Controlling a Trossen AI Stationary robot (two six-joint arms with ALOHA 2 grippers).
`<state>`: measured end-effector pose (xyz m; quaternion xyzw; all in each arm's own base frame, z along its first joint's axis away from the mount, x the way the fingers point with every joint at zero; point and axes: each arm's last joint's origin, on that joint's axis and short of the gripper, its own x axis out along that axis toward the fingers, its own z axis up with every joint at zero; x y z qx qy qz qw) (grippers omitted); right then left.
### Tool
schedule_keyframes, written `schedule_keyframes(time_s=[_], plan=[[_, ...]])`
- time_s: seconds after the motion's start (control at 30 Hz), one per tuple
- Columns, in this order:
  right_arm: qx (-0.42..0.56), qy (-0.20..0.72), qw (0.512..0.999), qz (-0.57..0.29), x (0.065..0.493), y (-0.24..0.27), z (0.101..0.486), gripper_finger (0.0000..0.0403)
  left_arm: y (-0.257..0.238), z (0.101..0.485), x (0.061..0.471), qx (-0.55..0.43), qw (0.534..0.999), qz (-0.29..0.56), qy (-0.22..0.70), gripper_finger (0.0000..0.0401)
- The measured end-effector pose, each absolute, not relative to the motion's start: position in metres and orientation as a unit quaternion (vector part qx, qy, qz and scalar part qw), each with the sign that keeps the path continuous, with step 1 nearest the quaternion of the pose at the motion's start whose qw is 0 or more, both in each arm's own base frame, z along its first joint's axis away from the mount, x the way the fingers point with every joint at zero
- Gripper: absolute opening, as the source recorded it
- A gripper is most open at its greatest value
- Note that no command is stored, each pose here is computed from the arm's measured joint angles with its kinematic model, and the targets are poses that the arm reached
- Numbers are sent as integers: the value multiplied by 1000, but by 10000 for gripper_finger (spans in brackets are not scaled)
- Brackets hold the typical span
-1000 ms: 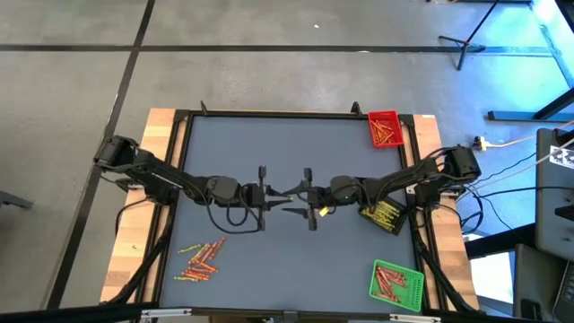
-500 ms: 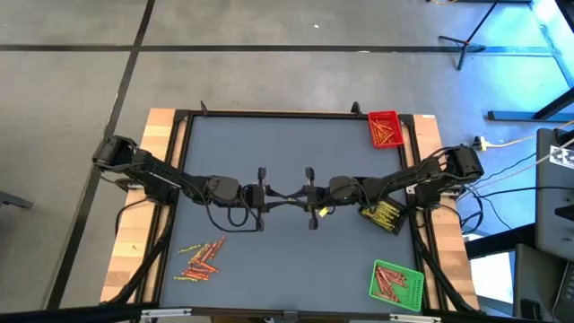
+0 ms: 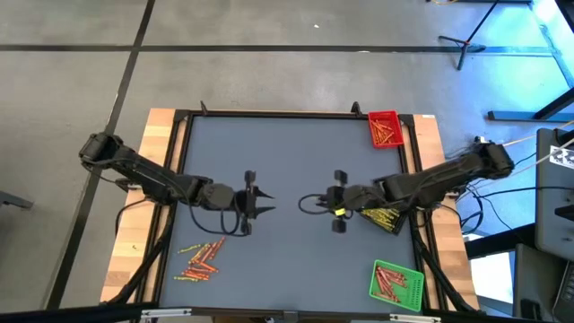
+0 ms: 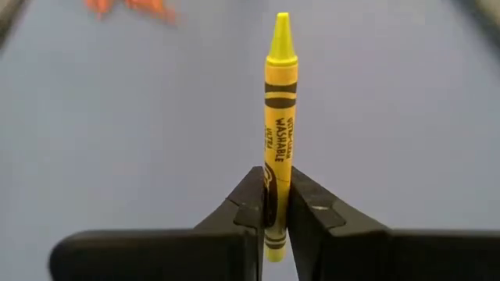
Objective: Sort crayons
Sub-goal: Put the yellow green crayon into the black basket, then put the green crayon into the black basket
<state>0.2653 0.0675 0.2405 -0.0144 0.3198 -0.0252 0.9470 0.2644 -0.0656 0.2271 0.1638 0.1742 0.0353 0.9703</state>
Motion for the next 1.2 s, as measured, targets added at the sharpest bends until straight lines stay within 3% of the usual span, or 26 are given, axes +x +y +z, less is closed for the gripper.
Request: schedule_keyframes(time_s=[0.37, 0.8, 0.97, 1.2], plan=[[139, 578, 787, -167, 197, 73, 227, 25, -65, 226, 264, 169, 969, 38, 177, 115], [187, 644, 683, -291, 155, 87, 202, 31, -64, 229, 265, 204, 964, 35, 168, 115], [201, 638, 674, -314, 150, 83, 185, 54, -60, 230, 267, 201, 965, 44, 164, 115], [208, 664, 655, -295, 149, 85, 190, 130, -55, 230, 268, 197, 965, 54, 166, 115]])
